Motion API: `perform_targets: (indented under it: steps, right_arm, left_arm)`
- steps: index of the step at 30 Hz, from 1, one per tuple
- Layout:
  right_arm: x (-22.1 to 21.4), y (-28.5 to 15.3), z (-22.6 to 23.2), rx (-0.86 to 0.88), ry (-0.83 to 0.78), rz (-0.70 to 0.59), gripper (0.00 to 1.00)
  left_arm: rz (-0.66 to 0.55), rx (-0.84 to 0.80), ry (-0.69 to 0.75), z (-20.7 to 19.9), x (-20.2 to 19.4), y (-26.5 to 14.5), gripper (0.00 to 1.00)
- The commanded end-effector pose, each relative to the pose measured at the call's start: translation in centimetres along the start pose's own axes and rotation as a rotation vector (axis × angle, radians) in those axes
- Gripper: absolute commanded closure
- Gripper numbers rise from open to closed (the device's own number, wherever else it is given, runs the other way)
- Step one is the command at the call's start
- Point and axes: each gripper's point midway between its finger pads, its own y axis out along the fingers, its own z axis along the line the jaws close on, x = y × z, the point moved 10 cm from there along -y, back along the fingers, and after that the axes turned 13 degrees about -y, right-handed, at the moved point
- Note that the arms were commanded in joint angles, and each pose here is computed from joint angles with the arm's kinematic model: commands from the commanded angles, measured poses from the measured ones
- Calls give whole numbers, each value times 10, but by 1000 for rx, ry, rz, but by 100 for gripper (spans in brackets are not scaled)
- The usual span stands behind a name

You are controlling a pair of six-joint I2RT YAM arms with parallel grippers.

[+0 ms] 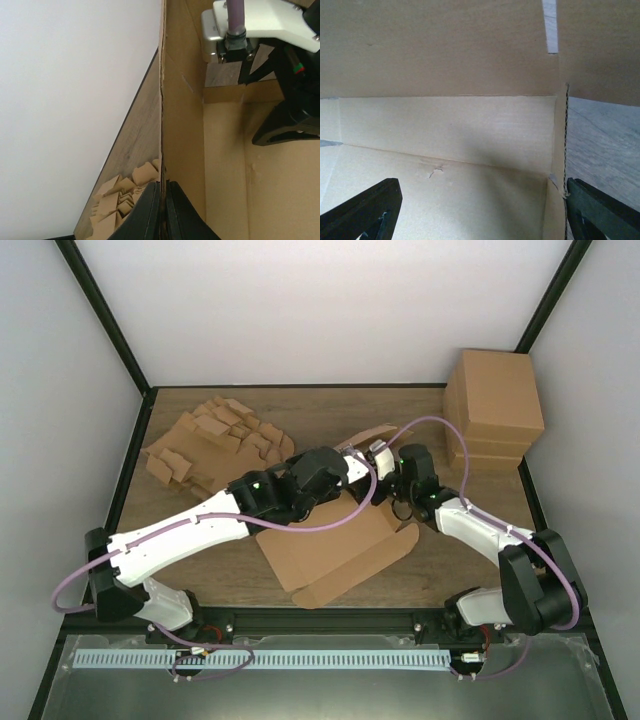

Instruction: Fold the paper box

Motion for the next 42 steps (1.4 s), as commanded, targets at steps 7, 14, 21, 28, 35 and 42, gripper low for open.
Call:
perform_targets:
  steps: [7, 14, 21, 28, 35, 42]
  right_arm:
    - [29, -4, 5, -36, -144, -121, 9]
    - [32, -8, 8, -19, -159, -156, 14]
    - [22, -2, 2, -80, -57, -98, 18]
    - [1, -30, 10, -59, 57, -235, 0]
    - [-12, -48, -11, 19, 149, -309, 0]
    - [-8, -45, -37, 82, 209, -325, 0]
  left_arm:
    - [-103, -30, -91, 17, 15, -24, 95]
    - [-124, -34, -114, 22, 18, -30, 95]
    - [-108, -20, -110, 21, 15, -28, 95]
    - [-76, 26, -122, 22, 10, -25, 95]
    - [-129, -36, -185, 34, 16, -45, 92]
    - [-150, -57, -206, 39, 17, -54, 92]
